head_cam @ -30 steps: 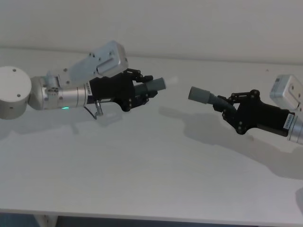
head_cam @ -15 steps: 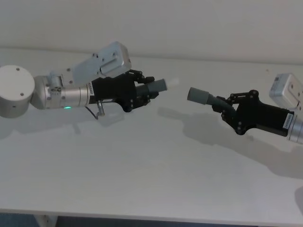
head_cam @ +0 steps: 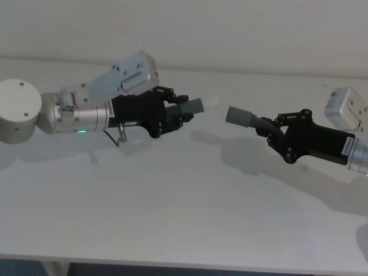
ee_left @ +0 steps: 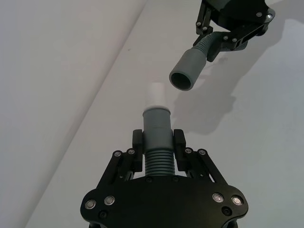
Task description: Use both hands to pick up one end of the pipe from the table, align the ends, and insert them.
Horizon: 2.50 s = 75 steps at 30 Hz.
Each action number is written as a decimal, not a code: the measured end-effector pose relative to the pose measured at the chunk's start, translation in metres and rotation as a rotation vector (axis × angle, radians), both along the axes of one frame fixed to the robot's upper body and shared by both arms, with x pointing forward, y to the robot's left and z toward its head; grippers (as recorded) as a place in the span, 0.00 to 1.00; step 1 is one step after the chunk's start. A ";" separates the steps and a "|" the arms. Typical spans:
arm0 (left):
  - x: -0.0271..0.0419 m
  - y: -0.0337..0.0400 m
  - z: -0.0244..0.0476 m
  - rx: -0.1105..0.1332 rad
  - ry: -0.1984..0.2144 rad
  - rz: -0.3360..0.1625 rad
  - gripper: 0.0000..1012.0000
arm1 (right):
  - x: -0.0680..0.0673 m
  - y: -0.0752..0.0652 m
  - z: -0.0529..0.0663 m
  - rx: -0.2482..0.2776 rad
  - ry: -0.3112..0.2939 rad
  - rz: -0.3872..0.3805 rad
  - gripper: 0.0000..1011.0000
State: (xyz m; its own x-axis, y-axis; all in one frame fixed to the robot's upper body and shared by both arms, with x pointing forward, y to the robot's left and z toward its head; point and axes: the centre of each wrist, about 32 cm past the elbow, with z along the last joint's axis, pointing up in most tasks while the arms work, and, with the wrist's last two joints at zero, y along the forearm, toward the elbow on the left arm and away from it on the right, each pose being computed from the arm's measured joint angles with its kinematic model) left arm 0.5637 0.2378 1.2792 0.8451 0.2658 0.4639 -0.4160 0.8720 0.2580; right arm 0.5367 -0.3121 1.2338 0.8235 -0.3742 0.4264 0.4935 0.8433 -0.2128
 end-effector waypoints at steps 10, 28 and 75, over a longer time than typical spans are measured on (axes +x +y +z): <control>-0.0002 -0.0003 0.0004 -0.001 0.008 -0.007 0.37 | 0.002 0.001 0.000 0.003 0.002 -0.003 0.16; 0.0026 -0.0033 0.0024 0.003 0.019 -0.026 0.37 | 0.003 0.000 0.002 0.005 -0.002 -0.008 0.16; 0.0071 -0.0113 0.0035 -0.005 0.040 -0.076 0.37 | 0.005 0.000 0.009 -0.003 -0.028 0.005 0.16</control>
State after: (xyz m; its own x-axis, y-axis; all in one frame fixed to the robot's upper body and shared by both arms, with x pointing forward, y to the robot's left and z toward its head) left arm 0.5708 0.2266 1.2827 0.8806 0.2026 0.4284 -0.3380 0.9022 0.2681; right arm 0.5421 -0.3118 1.2425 0.8129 -0.3690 0.4505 0.4953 0.8450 -0.2017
